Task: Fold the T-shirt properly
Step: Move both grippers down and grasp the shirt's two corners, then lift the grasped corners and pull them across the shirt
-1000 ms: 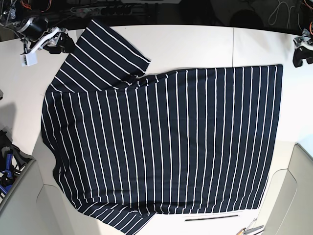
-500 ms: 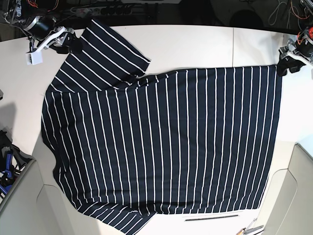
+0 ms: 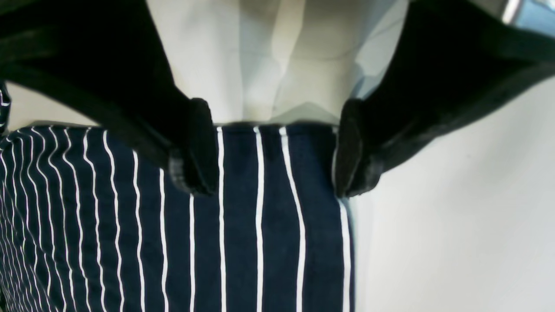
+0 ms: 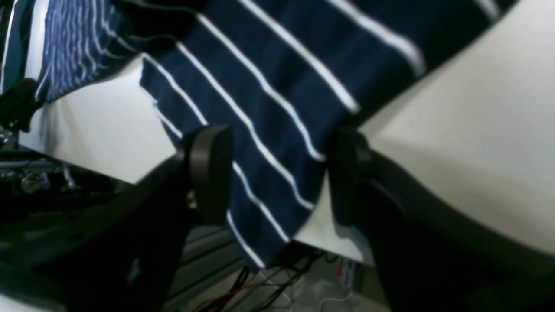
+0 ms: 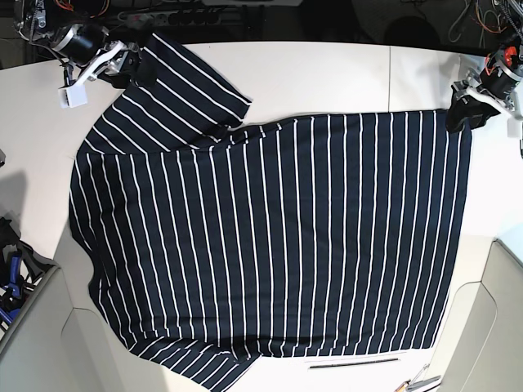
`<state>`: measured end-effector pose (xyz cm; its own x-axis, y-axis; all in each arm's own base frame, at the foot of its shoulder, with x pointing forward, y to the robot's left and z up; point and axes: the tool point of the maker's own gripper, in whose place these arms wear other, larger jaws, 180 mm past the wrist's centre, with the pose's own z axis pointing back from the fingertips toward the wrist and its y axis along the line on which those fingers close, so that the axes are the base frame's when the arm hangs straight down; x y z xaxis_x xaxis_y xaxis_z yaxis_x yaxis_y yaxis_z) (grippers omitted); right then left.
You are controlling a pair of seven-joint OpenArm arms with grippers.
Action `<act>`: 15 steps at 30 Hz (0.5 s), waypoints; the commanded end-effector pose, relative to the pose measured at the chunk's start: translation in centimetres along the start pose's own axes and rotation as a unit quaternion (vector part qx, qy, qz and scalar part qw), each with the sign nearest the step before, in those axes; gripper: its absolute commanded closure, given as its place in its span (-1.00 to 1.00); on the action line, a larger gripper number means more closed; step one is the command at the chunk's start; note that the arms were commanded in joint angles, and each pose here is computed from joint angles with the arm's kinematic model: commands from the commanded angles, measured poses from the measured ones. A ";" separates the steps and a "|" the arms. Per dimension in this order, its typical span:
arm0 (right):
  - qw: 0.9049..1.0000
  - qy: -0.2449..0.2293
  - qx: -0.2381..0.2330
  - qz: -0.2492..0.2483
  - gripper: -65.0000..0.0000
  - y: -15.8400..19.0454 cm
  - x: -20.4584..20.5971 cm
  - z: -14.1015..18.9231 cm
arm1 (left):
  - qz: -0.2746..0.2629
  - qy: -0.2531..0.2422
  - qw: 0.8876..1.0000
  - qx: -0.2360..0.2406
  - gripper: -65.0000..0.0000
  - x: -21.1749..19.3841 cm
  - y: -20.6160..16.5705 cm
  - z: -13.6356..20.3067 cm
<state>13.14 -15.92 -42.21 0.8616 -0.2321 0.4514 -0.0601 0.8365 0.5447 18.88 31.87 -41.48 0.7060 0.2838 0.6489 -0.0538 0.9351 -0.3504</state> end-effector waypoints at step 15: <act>0.999 -0.026 -0.007 0.035 1.00 -0.1 2.4 -0.3 | -0.031 -0.037 0.999 -0.023 1.00 2.4 -0.9 -0.3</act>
<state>15.07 -16.39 -42.06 0.8406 -0.2018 0.5026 -0.0920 0.8613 0.4998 20.18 31.21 -40.86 0.6746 0.2533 0.6934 0.0043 0.9379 -0.3468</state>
